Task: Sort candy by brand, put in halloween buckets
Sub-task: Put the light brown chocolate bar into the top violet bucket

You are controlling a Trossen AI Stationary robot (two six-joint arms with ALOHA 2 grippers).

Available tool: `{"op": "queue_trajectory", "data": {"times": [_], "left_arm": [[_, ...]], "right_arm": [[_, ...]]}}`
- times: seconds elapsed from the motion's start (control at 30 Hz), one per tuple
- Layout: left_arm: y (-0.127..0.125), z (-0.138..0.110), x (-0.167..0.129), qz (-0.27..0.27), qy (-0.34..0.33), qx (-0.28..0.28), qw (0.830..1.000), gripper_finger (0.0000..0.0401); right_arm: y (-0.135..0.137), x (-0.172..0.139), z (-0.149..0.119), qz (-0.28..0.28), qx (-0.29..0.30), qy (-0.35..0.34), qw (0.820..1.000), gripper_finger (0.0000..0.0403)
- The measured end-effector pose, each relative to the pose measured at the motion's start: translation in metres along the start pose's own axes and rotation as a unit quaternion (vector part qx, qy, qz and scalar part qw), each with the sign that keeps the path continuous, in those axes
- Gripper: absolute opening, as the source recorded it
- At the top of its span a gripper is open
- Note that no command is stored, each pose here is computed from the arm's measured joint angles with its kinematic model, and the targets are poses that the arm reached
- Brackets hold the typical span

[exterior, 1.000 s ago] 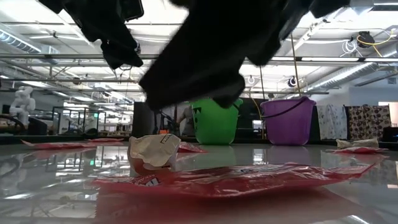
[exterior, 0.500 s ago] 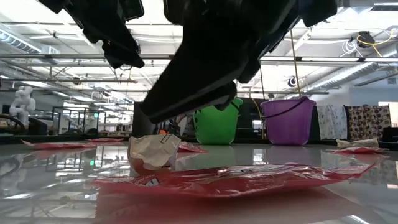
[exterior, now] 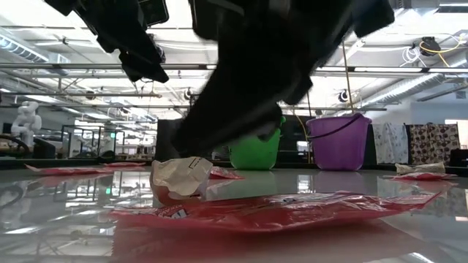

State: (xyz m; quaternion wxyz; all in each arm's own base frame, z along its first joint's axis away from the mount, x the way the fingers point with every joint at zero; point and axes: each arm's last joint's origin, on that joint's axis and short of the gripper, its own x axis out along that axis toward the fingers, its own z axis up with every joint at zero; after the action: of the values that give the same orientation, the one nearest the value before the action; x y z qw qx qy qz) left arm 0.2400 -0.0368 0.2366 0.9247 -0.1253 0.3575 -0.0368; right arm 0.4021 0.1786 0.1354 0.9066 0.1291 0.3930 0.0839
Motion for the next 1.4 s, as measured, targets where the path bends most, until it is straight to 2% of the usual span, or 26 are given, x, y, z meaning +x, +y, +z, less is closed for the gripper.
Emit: {"op": "queue_trajectory", "data": {"times": [0.2,0.4,0.5,0.73,0.9,1.17,1.4], "left_arm": [[0.0,0.0,0.0,0.0,0.0,0.0,1.0,0.0203],[0.0,0.0,0.0,0.001,0.001,-0.001,1.0,0.0203],[0.0,0.0,0.0,0.001,0.001,-0.001,1.0,0.0203],[0.0,0.0,0.0,0.001,0.002,-0.001,1.0,0.0203],[0.0,0.0,0.0,0.001,0.001,-0.001,1.0,0.0203],[0.002,0.003,0.0,0.002,-0.01,-0.005,1.0,0.0203],[0.006,0.005,-0.001,0.007,-0.021,-0.01,1.0,0.0203]], "right_arm": [[-0.002,0.01,-0.009,-0.006,0.05,0.011,0.999,0.0095],[-0.003,0.011,-0.01,-0.01,0.054,0.017,0.998,0.0092],[-0.002,0.011,-0.011,-0.01,0.057,0.018,0.998,0.0076],[-0.002,0.009,-0.009,-0.008,0.057,0.015,0.998,0.0008],[-0.002,0.004,-0.004,-0.008,0.056,0.008,0.998,0.0002],[-0.011,-0.03,0.011,-0.043,0.052,0.036,0.997,0.0],[-0.031,-0.095,0.036,-0.121,0.035,0.052,0.991,0.0]]}}
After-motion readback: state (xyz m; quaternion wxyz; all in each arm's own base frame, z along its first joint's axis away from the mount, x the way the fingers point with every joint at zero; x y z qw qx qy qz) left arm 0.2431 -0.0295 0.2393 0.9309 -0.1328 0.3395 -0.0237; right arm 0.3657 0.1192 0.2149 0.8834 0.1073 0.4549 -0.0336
